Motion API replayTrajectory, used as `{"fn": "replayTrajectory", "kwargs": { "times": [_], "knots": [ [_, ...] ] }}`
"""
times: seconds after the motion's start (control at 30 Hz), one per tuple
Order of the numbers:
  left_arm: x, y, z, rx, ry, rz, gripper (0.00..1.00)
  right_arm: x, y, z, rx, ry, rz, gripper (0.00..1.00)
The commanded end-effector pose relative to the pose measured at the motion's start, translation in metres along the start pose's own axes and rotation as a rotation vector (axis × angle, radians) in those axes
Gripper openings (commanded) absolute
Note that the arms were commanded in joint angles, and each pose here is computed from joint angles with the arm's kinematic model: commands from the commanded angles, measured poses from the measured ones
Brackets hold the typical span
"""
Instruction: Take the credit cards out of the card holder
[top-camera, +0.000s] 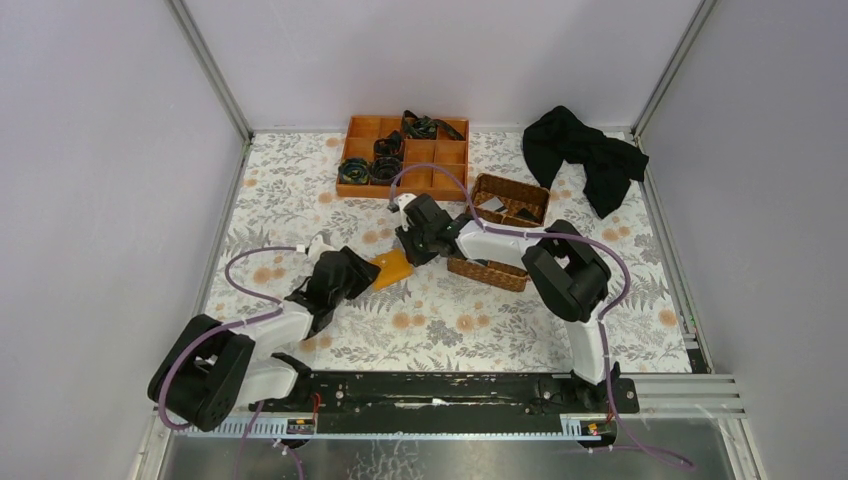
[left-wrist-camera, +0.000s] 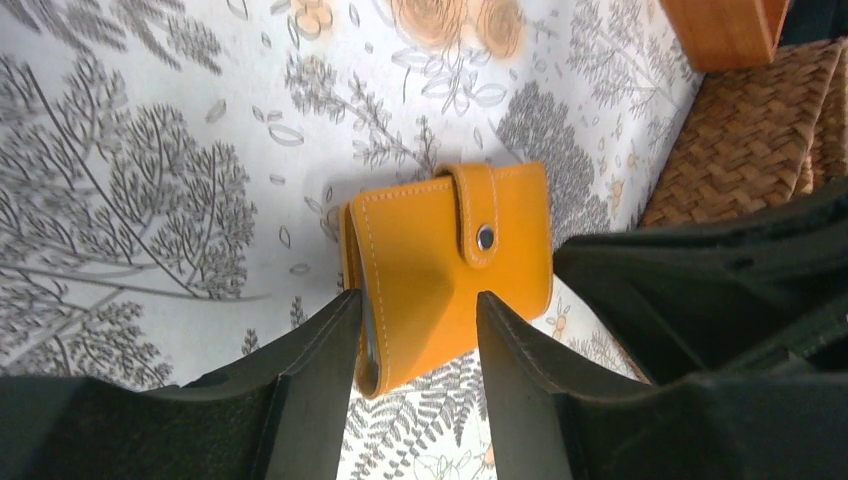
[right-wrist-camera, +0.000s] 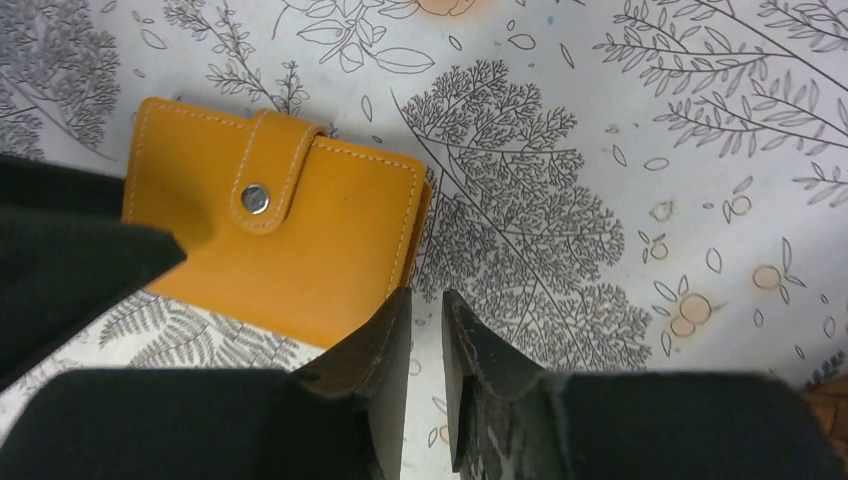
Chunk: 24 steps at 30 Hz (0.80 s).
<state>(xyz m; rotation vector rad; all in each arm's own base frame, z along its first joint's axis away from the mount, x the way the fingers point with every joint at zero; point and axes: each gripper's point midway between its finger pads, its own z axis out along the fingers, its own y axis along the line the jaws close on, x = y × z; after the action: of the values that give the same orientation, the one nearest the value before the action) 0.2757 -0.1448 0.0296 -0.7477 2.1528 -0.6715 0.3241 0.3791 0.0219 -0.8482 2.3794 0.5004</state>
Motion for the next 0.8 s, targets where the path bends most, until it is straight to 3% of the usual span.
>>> {"fn": "replayTrajectory", "kwargs": {
  "times": [0.0,0.03,0.17,0.23,0.4,0.5,0.57,0.67,0.77],
  "knots": [
    [-0.025,-0.009,0.002,0.004,-0.068,0.041,0.54,-0.038,0.015,-0.031,-0.035,-0.132,0.010,0.25],
    [-0.028,-0.010,0.001,0.003,-0.076,0.050,0.54,-0.040,0.011,-0.033,-0.016,-0.139,0.008,0.26],
    [-0.031,-0.012,-0.006,0.021,-0.089,0.077,0.56,-0.056,0.007,-0.038,0.022,-0.164,-0.001,0.49],
    [-0.027,-0.008,-0.008,0.026,-0.081,0.096,0.58,-0.064,0.012,-0.038,0.009,-0.169,-0.004,0.54],
    [-0.012,0.042,-0.008,-0.179,-0.048,0.070,0.59,-0.083,0.033,-0.030,0.014,-0.173,-0.048,0.53],
    [-0.003,0.046,-0.011,-0.178,-0.017,0.090,0.59,-0.088,0.045,-0.026,0.012,-0.179,-0.067,0.51],
    [0.000,0.044,-0.014,-0.158,-0.010,0.102,0.60,-0.087,0.048,-0.022,0.007,-0.174,-0.061,0.45],
    [-0.001,0.049,-0.019,-0.185,-0.010,0.119,0.45,-0.091,0.051,-0.019,0.001,-0.177,-0.057,0.29],
    [-0.006,0.043,-0.023,-0.161,-0.024,0.139,0.02,-0.087,0.050,-0.015,0.005,-0.165,-0.054,0.26]
  ]
}}
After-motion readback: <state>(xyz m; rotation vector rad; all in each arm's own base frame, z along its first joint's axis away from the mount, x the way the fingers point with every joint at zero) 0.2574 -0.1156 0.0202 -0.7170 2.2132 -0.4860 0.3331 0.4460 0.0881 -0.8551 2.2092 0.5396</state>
